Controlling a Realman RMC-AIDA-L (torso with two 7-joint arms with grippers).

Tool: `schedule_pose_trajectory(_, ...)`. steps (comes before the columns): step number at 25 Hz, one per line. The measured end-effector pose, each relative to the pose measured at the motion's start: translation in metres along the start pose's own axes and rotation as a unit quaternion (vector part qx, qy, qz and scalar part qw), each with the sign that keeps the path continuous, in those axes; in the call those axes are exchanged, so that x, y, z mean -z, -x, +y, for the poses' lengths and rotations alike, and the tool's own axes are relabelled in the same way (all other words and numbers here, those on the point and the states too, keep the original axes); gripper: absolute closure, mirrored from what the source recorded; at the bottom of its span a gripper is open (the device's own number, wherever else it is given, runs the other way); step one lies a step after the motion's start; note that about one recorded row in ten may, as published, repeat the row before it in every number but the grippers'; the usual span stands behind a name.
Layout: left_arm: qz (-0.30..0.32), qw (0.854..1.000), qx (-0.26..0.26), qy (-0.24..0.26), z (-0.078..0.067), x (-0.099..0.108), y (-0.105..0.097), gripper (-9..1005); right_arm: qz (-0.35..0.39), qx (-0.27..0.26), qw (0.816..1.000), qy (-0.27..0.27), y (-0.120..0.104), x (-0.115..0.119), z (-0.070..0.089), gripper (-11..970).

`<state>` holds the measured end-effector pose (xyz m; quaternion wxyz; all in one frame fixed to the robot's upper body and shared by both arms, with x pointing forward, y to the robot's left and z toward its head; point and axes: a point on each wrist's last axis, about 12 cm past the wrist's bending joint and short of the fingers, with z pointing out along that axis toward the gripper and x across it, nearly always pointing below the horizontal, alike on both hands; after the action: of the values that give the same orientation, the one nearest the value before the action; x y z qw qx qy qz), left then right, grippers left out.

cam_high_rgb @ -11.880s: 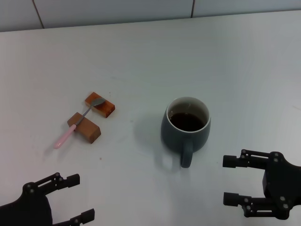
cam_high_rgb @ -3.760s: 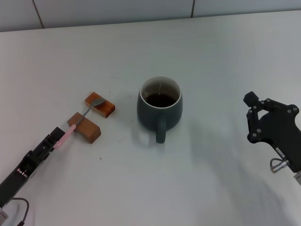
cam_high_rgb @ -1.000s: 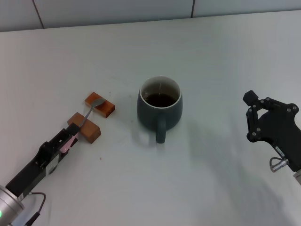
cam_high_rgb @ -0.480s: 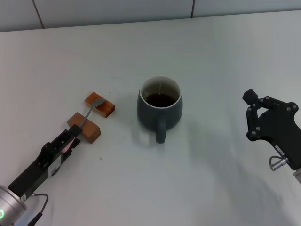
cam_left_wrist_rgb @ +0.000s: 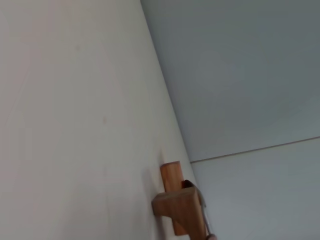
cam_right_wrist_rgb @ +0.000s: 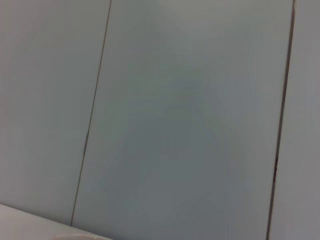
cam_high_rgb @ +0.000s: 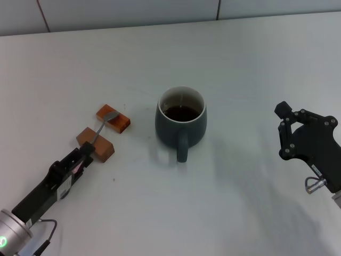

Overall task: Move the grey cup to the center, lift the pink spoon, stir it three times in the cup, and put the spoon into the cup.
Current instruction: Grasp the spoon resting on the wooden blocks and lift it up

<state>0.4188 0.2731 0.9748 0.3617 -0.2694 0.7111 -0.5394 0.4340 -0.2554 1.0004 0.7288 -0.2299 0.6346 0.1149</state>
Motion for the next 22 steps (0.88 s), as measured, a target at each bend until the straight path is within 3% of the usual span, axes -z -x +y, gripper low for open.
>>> schedule_pose_trajectory(4,0.001,1.000,0.002,0.003,0.0006,-0.0001,-0.0010,530,0.000,0.000,1.000,0.000,-0.0001,0.0001,-0.0004,961)
schedule_pose_trajectory(22,0.009,1.000,-0.016,0.000,-0.0005,-0.0015,0.0002,775,0.000,-0.001,1.000,0.006,0.0000,0.0002,0.0015,960)
